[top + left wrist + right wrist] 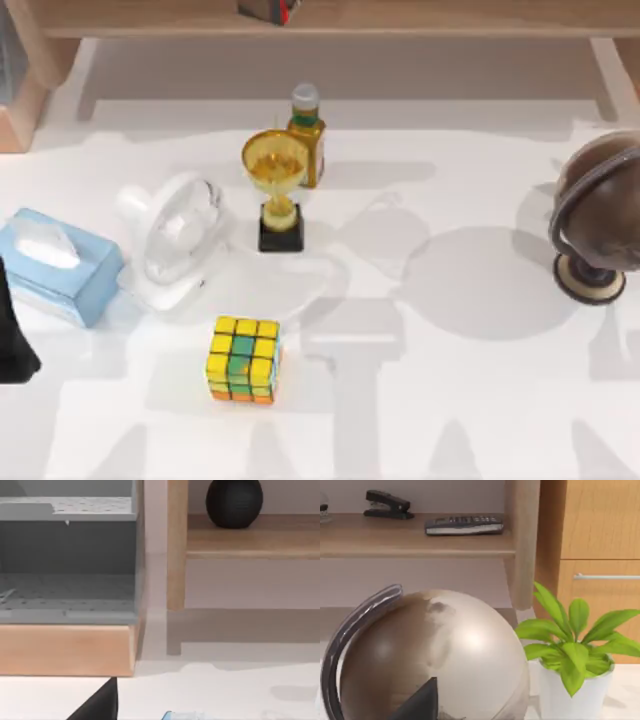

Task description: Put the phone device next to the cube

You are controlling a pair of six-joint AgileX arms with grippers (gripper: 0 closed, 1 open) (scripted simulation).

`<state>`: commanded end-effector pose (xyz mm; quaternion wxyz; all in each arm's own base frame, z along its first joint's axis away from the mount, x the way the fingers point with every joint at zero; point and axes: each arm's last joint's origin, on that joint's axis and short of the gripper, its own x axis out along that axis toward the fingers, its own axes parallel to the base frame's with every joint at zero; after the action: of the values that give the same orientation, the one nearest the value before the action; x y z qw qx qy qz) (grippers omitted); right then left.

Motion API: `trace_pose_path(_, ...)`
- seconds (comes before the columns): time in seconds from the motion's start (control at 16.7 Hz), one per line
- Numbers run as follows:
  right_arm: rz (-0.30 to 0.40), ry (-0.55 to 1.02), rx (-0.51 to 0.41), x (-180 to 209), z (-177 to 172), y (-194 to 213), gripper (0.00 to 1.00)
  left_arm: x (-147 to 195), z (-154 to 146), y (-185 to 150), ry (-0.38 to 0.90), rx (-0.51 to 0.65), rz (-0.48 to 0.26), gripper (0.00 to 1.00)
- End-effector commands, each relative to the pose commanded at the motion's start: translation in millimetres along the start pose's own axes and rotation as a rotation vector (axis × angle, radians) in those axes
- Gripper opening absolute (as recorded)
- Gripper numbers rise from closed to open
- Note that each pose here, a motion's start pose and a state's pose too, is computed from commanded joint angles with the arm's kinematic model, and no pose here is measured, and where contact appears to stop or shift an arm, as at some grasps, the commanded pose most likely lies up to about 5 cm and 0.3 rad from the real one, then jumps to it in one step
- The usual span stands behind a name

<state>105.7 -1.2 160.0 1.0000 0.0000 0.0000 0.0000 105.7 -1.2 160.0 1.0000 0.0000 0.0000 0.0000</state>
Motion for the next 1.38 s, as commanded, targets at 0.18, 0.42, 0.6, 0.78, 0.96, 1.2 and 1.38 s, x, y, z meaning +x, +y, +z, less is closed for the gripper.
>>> trace_pose_path(0.18,-0.008,0.015,-0.004,0,1,-1,1.00,0,0,0,0.000,0.000,0.000,1.00)
trace_pose_path(0.42,-0.090,0.190,-0.036,5,8,-10,1.00,0,0,0,0.000,0.000,0.000,1.00)
trace_pose_path(0.6,-0.175,0.452,-0.047,14,11,-24,1.00,0,0,0,0.000,0.000,0.000,1.00)
trace_pose_path(0.78,-0.243,0.792,-0.016,27,6,-43,1.00,0,0,0,0.000,0.000,0.000,1.00)
trace_pose_path(0.96,-0.275,1.120,0.060,37,-4,-66,1.00,0,0,0,0.000,0.000,0.000,1.00)
trace_pose_path(1.2,-0.279,1.411,0.178,46,-12,-95,1.00,0,0,0,0.000,0.000,0.000,1.00)
trace_pose_path(1.38,-0.271,1.519,0.242,50,-15,-112,1.00,0,0,0,0.000,0.000,0.000,1.00)
